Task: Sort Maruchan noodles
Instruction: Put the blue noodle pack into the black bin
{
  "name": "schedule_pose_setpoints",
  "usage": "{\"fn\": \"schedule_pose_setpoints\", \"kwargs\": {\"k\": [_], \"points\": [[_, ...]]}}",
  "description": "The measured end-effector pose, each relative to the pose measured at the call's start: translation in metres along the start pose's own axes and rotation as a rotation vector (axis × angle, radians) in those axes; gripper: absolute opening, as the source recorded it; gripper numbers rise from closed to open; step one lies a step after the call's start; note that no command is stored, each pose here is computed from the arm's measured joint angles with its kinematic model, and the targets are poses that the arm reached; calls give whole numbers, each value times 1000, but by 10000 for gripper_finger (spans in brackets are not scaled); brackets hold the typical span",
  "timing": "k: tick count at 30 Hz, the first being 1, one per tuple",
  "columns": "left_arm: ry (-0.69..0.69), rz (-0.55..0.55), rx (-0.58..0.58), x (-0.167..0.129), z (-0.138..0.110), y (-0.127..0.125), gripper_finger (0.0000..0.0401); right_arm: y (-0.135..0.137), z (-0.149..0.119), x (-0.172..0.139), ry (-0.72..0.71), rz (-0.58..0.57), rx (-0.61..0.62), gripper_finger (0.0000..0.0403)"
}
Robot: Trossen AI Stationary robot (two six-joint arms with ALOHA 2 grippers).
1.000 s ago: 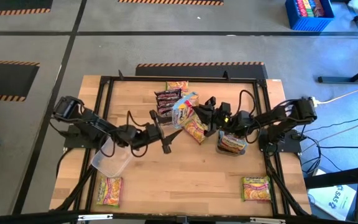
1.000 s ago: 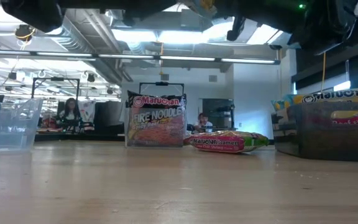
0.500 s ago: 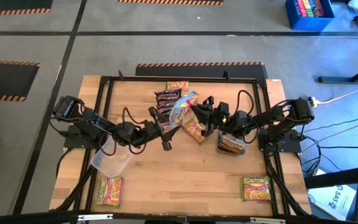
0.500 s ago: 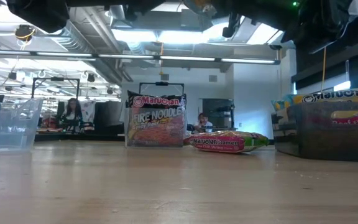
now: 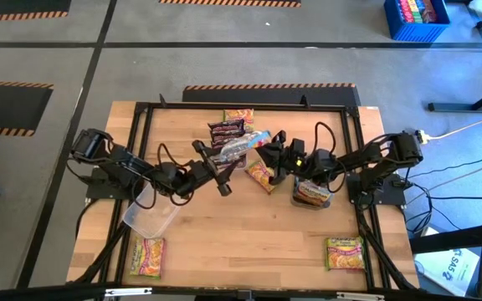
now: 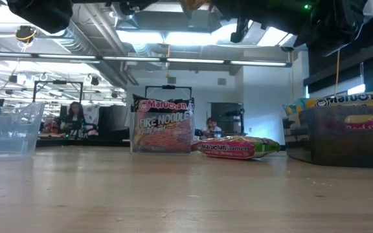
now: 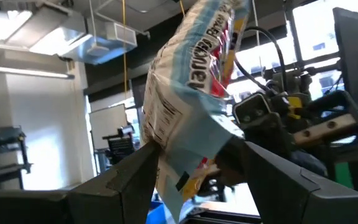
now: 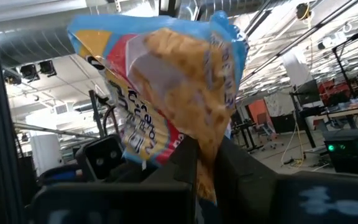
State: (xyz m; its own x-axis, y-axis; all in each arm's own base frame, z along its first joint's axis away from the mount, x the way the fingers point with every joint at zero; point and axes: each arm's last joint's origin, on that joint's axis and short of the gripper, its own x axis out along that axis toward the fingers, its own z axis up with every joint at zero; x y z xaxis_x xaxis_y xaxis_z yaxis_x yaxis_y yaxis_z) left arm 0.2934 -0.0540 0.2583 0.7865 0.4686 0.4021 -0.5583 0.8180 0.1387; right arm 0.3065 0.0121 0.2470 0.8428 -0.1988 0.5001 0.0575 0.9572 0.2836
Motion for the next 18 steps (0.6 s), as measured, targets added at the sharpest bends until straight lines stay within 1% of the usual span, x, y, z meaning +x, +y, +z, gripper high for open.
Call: {"fn": "schedule_pose_setpoints", "kwargs": {"k": [5, 8, 15, 18], "points": [[4, 12, 30, 0, 0, 0, 225, 3, -2, -1, 18, 24, 2, 17], [8, 17, 51, 0, 0, 1, 225, 4, -4, -1, 39, 59, 1, 17], [10, 12, 75, 1, 0, 0, 225, 4, -8, -1, 79, 63, -6, 17], [7, -1, 76, -1, 0, -1, 225, 4, -8, -1, 86, 87, -15, 17]]}}
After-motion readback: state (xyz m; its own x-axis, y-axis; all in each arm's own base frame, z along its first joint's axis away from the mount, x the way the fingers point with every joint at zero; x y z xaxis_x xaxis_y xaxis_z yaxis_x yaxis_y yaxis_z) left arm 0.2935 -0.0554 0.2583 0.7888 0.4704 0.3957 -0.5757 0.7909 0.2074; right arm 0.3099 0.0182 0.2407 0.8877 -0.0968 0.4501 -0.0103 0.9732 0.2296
